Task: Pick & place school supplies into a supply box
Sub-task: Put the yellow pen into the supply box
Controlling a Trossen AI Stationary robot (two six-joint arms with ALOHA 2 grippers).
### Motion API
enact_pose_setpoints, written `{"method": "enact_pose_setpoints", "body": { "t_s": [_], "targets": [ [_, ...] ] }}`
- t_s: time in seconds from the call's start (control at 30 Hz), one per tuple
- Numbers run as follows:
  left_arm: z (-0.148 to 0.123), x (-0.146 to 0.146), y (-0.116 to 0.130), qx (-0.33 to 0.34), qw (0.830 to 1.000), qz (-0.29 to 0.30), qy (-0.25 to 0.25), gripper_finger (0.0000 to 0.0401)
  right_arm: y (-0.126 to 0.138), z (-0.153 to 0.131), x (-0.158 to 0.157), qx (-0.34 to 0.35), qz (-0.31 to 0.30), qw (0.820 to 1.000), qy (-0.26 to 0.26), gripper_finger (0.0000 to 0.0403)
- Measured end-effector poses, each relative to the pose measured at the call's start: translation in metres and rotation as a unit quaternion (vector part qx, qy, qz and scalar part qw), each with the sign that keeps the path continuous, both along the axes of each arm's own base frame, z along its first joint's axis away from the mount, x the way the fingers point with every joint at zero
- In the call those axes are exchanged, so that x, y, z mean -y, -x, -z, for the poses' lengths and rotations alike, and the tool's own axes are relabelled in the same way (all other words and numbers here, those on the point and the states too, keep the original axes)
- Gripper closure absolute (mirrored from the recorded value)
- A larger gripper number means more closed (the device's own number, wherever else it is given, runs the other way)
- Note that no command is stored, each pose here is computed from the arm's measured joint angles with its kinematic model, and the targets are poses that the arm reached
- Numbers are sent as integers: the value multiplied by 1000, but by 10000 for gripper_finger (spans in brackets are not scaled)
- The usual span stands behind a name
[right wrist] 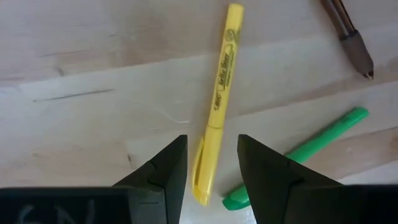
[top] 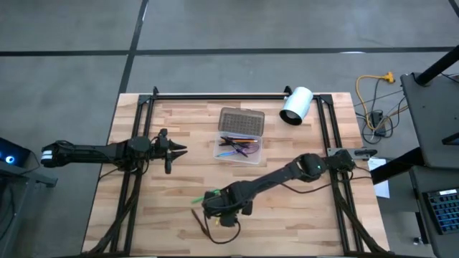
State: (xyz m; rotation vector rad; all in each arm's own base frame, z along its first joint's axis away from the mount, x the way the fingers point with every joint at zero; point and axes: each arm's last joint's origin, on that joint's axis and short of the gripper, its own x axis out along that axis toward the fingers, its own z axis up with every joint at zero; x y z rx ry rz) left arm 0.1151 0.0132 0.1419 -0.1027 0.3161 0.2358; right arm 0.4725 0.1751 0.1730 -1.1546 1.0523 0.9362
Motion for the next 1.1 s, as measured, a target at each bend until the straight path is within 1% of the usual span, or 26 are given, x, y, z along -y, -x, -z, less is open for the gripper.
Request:
{"method": "enact_pose_setpoints", "body": {
  "t_s": [0.2,0.43,1.1],
  "targets": [
    [0,0,0,0,1000,0,0,332,-3,2,4,5,5,1000,-2,268],
    [0,0,0,0,1000,0,0,332,-7,16,2,2,4,1000,-1,268],
    [0,0,0,0,1000,0,0,332,-10,15,1,14,-2,1000,-2,268]
  ]
}}
